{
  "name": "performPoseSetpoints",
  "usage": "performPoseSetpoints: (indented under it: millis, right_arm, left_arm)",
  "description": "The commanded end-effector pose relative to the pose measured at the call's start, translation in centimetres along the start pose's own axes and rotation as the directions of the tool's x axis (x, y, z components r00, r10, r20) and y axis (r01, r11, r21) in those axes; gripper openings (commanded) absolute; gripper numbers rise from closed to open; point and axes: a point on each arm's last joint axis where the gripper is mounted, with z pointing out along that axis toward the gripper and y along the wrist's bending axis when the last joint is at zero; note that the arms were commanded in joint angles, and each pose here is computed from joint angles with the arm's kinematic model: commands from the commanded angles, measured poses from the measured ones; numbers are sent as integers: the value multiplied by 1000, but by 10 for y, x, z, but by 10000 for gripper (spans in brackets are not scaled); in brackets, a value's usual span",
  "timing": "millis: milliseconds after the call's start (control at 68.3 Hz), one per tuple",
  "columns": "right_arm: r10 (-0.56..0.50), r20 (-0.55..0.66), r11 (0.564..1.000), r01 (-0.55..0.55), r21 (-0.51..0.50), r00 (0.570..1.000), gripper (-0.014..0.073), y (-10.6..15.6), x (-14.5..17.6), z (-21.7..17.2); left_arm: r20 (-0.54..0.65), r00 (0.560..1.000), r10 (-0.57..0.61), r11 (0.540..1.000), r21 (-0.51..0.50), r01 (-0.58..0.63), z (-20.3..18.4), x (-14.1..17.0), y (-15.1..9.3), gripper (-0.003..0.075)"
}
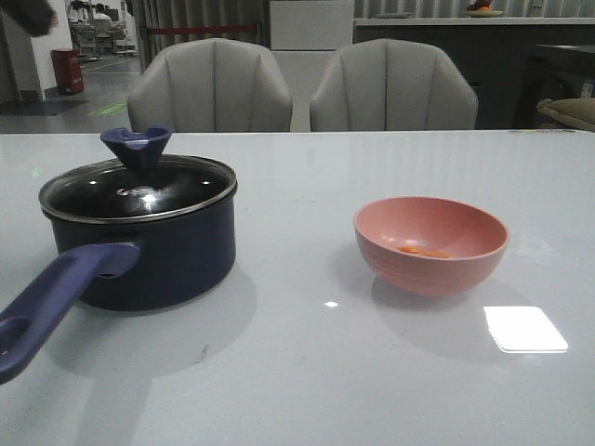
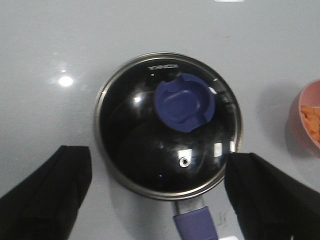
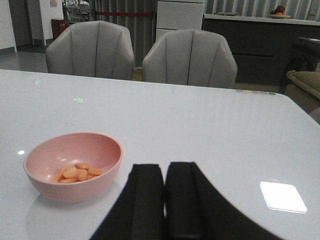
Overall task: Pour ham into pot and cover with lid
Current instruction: 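Lower the left gripper onto the blue lid knob and grasp it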
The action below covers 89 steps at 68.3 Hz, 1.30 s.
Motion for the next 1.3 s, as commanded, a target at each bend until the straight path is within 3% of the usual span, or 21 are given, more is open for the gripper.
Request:
performPoseSetpoints:
  millis: [0,132,366,1172,1289]
  right_arm:
    - [-13,111,1000,12,9,994,162,-1,-11,-2]
    - [-13,111,1000,12,9,994,162,-1,-11,-2]
    - [-13,111,1000,12,9,994,162,-1,-11,-2]
    - [-13,111,1000,12,9,994,162,-1,-11,-2]
    - [-13,111,1000,12,9,994,162,-1,-11,-2]
  left_arm:
    - [40,999,29,997,68,-32,12,-24,-25,606]
    - [-26,999,46,997,70,-44,36,-37,-40,606]
    - [-144,989,26,993,-108,-41,68,-47,-45,606]
    - [-245,968,-48,990,-143,13,122,-51,-44,603]
    - [-262,964,-51,989,-149,12,123,-53,-45,554]
